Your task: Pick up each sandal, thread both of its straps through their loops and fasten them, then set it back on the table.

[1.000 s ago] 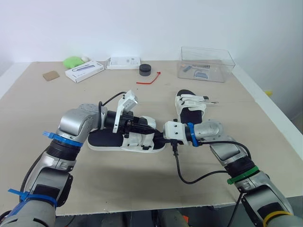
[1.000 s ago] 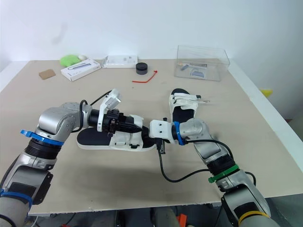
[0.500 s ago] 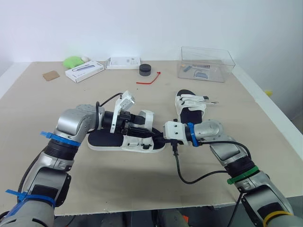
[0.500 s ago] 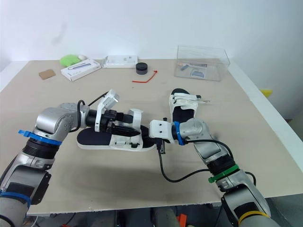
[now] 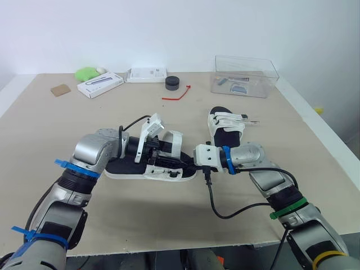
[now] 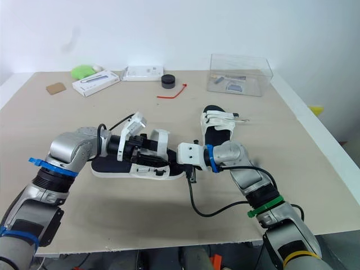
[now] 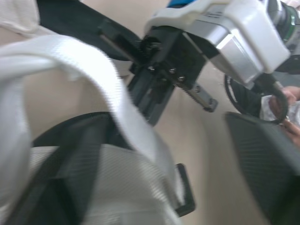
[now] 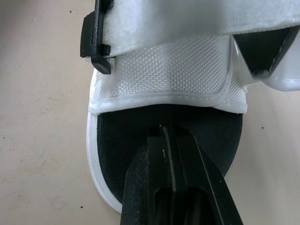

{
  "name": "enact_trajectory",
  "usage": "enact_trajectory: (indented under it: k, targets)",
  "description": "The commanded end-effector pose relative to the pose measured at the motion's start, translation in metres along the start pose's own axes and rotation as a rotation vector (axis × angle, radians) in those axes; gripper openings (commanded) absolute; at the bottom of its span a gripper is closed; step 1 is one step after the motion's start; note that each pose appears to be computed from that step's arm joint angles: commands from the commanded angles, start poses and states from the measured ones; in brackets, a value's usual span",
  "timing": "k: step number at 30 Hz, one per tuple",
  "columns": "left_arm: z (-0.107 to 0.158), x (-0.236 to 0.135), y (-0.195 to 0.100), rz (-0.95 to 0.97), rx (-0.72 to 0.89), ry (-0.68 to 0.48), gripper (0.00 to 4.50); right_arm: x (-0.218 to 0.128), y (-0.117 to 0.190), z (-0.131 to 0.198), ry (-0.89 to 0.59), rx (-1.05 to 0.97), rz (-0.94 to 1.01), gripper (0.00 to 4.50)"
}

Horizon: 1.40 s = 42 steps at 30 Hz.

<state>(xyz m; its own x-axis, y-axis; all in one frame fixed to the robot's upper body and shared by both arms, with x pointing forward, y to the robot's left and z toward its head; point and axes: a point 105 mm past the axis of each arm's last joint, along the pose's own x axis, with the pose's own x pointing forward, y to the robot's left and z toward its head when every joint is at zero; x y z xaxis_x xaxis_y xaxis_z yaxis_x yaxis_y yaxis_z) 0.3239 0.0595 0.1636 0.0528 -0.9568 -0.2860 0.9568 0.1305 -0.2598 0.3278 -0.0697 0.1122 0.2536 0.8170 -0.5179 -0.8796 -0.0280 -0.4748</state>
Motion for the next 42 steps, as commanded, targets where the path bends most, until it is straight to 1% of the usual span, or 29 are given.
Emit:
enact_trajectory:
  k: [1,3,4,5,7,20,27,30,31,32,35,36,39,42]
  targets:
    - [0.011,-0.003,0.006,0.04,0.052,-0.005,2.02,0.001,0.023,-0.044,0.17,0.087,0.065,0.0]
    - [0.011,-0.003,0.01,0.056,0.053,-0.005,1.2,0.001,0.024,-0.044,0.169,0.088,0.066,0.0]
    - [0.011,-0.002,0.01,0.055,0.054,-0.006,0.95,0.001,0.024,-0.044,0.169,0.088,0.066,0.0]
    - [0.011,-0.002,0.01,0.053,0.055,-0.007,0.46,0.001,0.024,-0.044,0.169,0.088,0.066,0.0]
    - [0.01,-0.002,0.009,0.044,0.059,-0.003,0.03,0.001,0.024,-0.044,0.171,0.087,0.066,0.0]
    - [-0.007,0.001,-0.018,-0.043,0.063,0.018,0.03,0.001,0.023,-0.044,0.17,0.084,0.065,0.0]
    - [-0.02,-0.002,-0.019,-0.026,0.066,0.065,0.03,0.002,0.023,-0.043,0.17,0.082,0.066,0.0]
    - [-0.017,-0.006,-0.018,-0.013,0.046,0.057,0.03,0.002,0.022,-0.043,0.17,0.081,0.068,0.0]
    - [-0.014,-0.007,-0.018,-0.012,0.056,0.05,0.45,0.002,0.022,-0.044,0.17,0.081,0.069,0.0]
    - [-0.011,-0.007,-0.018,-0.01,0.07,0.045,0.75,0.002,0.022,-0.043,0.17,0.081,0.07,0.0]
    - [0.001,-0.016,-0.027,-0.028,0.145,0.049,1.85,0.002,0.022,-0.043,0.17,0.08,0.072,0.0]
    - [0.008,-0.021,-0.032,-0.038,0.17,0.045,2.41,0.002,0.022,-0.043,0.17,0.079,0.073,0.0]
    - [0.026,-0.038,-0.043,-0.04,0.232,0.027,2.41,0.001,0.023,-0.044,0.173,0.079,0.076,0.0]
    - [0.048,-0.06,-0.06,-0.033,0.257,-0.036,2.41,0.001,0.023,-0.044,0.175,0.078,0.08,0.0]
